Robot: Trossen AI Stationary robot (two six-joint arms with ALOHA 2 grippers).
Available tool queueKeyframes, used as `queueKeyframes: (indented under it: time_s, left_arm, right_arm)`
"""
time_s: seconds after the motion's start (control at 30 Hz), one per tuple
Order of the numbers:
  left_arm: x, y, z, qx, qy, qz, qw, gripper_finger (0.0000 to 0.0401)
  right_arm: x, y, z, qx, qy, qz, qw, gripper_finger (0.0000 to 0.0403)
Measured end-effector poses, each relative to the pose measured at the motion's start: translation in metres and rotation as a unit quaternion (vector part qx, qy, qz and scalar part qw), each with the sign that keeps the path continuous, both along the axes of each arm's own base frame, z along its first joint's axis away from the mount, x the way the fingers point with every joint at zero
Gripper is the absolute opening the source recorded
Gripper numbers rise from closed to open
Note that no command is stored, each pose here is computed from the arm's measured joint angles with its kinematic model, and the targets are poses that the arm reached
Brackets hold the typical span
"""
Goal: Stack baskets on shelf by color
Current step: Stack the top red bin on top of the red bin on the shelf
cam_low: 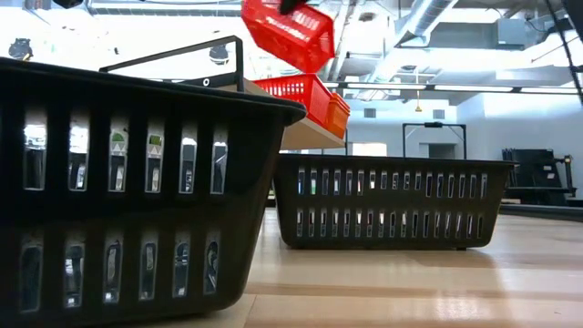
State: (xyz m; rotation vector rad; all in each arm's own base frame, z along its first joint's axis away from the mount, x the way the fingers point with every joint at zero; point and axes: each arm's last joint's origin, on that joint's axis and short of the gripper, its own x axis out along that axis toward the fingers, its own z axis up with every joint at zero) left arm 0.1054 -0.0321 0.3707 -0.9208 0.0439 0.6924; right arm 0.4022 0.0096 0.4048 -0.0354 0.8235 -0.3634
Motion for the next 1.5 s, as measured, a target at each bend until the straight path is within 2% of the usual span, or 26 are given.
queueKeyframes:
  time_s: [0.13,0.4,0.53,0.83,1.2,1.5]
  left_arm:
    - [0.000,0.000,0.000,0.000,0.000,0.000,1.000,0.0242]
    - [0.000,0.000,0.000,0.000,0.000,0.000,1.000,0.0242]
    - [0.000,0.000,0.000,0.000,0.001,-0.001,1.000,0.0242]
    - [-0.001,0.000,-0.001,0.003,0.006,-0.001,1.000,0.0242]
    - [-0.001,0.000,-0.001,0.003,0.007,-0.001,1.000,0.0242]
    - [-0.001,0.000,-0.001,0.003,0.007,-0.001,1.000,0.0242]
  right_arm:
    - [0.014,0.001,-0.008,0.003,0.003,-0.001,1.000,0.0007]
    - [0.022,-0.006,-0.038,0.005,0.082,-0.019,0.996,0.0007]
    - [0.027,-0.009,-0.045,0.005,0.088,-0.022,0.996,0.0007]
    - [0.027,-0.018,-0.046,0.007,0.089,-0.032,0.996,0.0031]
    - [0.027,-0.023,-0.046,0.032,0.092,-0.023,0.995,0.0036]
    - [0.027,-0.028,-0.046,0.037,0.093,-0.020,0.995,0.0073]
